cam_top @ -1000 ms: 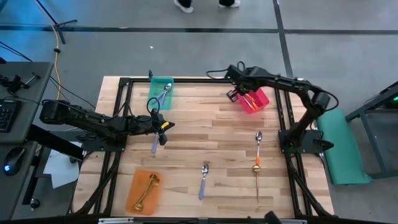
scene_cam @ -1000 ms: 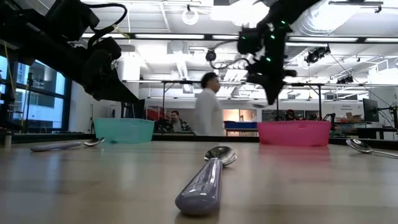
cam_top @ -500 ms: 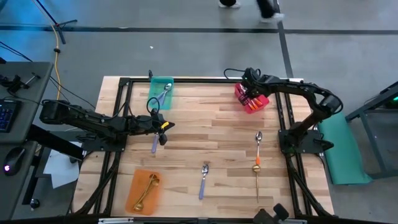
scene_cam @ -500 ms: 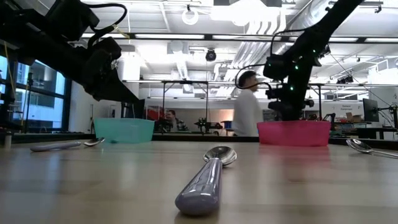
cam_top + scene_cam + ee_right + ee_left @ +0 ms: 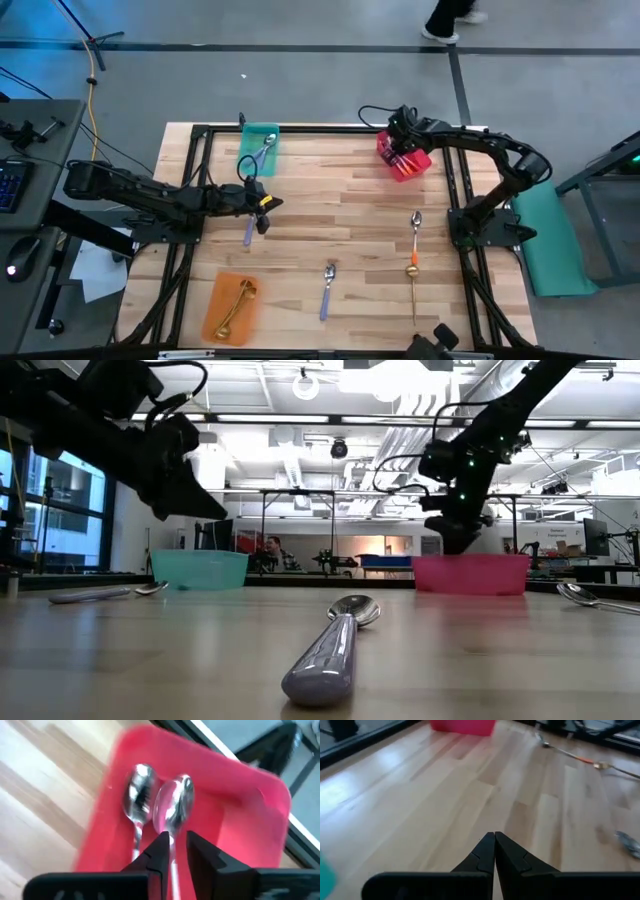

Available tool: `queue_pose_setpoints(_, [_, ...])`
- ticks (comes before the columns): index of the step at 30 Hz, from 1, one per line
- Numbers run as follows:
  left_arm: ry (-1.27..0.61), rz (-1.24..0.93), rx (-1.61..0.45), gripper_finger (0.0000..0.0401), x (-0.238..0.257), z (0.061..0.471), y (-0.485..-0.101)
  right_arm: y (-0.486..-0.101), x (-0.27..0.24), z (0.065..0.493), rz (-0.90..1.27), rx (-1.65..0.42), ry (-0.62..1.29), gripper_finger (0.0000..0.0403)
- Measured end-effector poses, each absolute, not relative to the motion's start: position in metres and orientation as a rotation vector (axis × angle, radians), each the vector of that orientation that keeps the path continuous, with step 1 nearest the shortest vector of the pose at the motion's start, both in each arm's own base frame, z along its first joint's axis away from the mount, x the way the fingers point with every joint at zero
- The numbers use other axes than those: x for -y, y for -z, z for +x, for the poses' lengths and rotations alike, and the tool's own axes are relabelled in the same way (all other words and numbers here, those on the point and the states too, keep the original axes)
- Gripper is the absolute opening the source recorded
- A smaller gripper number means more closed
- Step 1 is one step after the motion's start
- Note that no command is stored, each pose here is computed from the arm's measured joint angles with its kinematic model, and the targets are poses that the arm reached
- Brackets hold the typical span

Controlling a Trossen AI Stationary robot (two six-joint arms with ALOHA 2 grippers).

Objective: Sort silverware by color (type)
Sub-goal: Put the purple spoon into the blue bin

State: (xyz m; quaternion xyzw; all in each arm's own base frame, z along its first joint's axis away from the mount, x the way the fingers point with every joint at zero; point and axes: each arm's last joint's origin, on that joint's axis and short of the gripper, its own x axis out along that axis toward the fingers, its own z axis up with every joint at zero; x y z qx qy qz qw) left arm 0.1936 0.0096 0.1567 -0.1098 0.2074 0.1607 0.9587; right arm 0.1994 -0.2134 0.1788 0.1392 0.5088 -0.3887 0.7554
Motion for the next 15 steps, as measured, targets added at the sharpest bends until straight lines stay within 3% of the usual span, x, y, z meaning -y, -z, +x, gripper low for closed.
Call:
queue_pose_setpoints(4, [-0.296,-0.228,-0.454,0.0003,-0.009,0.199,-0.165,-0.181,0.206,0.210,0.252,-1.103,0.797,0.0050])
queue_pose_setpoints(8, [-0.303,-0.217,-0.536,0.0003,-0.008,0.202,-0.173,-0.189,0.194,0.221,0.183,-1.064,0.762,0.0018])
queue_pose_setpoints(15, [-0.339,-0.207,-0.730,0.0003,0.004,0.200,-0.183,-0.218,0.177,0.251,0.030,-0.763,0.644,0.0003])
